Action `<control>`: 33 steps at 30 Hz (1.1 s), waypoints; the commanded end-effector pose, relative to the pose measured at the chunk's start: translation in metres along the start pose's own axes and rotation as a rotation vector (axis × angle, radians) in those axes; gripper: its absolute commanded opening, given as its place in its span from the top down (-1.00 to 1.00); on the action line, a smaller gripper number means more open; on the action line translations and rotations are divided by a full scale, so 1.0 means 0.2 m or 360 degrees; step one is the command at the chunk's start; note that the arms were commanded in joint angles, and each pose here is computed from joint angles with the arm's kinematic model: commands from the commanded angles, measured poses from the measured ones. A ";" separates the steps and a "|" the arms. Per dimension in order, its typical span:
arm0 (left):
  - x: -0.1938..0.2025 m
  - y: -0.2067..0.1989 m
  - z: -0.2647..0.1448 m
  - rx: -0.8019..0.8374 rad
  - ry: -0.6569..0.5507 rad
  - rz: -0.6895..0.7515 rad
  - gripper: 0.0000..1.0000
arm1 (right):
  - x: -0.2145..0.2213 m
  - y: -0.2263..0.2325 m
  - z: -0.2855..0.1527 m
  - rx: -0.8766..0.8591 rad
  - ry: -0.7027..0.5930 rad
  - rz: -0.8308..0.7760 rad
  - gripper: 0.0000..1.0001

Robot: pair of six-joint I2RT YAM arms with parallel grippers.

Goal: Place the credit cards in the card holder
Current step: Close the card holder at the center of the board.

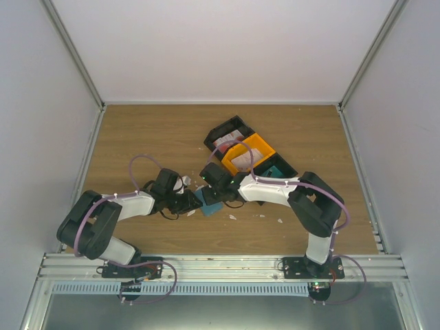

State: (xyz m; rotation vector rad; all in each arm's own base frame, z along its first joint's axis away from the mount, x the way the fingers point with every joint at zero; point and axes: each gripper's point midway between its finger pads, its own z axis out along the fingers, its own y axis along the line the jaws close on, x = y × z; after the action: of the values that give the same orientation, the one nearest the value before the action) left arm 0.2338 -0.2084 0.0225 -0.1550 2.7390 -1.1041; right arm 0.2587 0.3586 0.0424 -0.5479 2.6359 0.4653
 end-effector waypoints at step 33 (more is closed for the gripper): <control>-0.03 0.03 0.02 -0.0028 -0.0031 0.0028 0.55 | 0.23 0.02 0.12 -0.0132 0.0309 -0.0060 0.99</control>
State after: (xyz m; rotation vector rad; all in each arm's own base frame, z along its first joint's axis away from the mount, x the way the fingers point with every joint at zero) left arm 0.2328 -0.2090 0.0217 -0.1496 2.7433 -1.1107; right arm 0.2561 0.3638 0.0380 -0.6172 2.6545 0.5451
